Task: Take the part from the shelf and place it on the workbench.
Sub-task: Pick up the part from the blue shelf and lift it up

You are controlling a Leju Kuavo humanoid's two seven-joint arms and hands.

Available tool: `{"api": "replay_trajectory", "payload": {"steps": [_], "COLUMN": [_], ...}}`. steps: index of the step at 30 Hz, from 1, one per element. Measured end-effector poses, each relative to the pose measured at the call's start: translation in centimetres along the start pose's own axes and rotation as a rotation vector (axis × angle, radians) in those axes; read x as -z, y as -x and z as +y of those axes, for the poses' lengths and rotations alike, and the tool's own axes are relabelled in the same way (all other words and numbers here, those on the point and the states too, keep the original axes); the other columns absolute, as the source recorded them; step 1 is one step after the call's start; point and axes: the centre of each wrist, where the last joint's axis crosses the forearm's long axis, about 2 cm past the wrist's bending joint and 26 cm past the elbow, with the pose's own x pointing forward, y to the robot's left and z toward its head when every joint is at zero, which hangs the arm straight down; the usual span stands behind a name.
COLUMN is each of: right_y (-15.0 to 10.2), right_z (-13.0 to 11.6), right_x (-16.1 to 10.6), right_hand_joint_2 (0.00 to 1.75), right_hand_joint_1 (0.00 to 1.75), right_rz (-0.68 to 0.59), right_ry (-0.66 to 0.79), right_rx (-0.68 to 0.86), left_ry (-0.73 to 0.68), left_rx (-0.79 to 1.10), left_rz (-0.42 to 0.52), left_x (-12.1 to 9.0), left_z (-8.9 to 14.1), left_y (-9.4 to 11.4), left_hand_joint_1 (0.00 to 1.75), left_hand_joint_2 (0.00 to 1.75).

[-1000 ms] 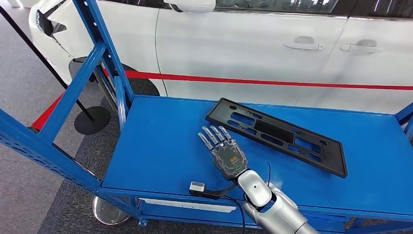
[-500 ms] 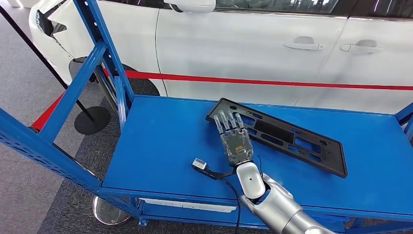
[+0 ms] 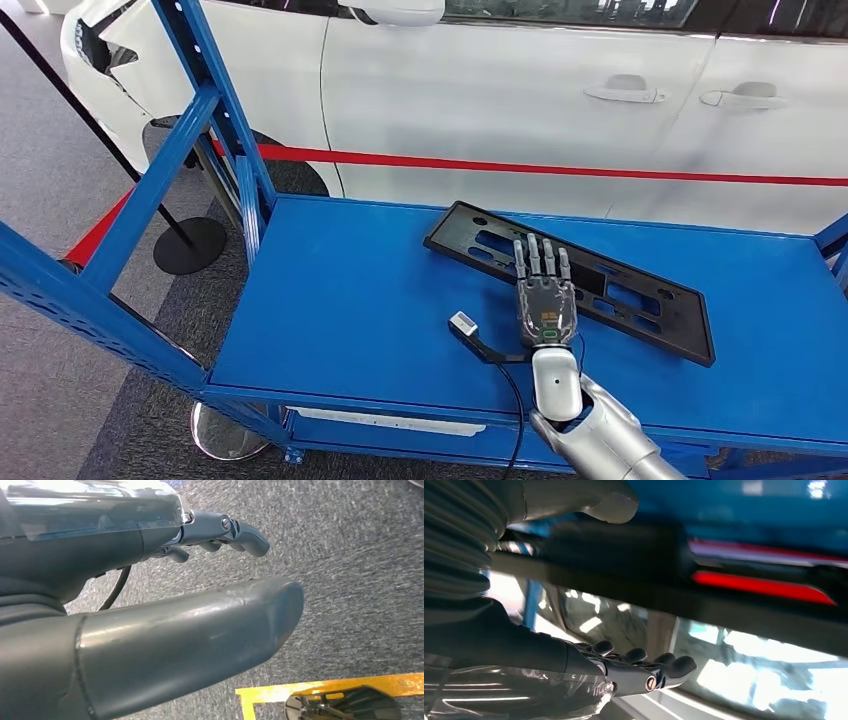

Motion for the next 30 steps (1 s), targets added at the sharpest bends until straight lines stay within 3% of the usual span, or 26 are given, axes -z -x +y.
{"api": "replay_trajectory", "payload": {"steps": [7,16,20,30], "right_y": [2.2,4.9,5.5,7.9], "right_z": [-0.1,-0.7,-0.9,-2.3], "right_x": [-3.1,-5.0,-5.7,-8.5], "right_hand_joint_2": [1.75,1.75,1.75,1.75], "right_hand_joint_1": [0.0,0.0,1.75,1.75], "right_rz": [0.108,0.175,0.179,0.175], "right_ry": [-0.022,-0.023,-0.02,0.002], "right_rx": [0.049,0.045,0.044,0.035], "left_ry": [-0.001,-0.008,-0.01,-0.023], "left_rx": [-0.021,-0.051,-0.055,-0.096], "left_rz": [0.006,0.004,0.002,0.018], "left_x": [-0.1,-0.1,-0.1,-0.2], "left_z": [-0.1,-0.1,-0.1,-0.1], "left_y": [0.4,0.6,0.6,0.8], "left_hand_joint_1": [0.0,0.0,0.0,0.0], "left_hand_joint_2": [0.0,0.0,0.0,0.0]}}
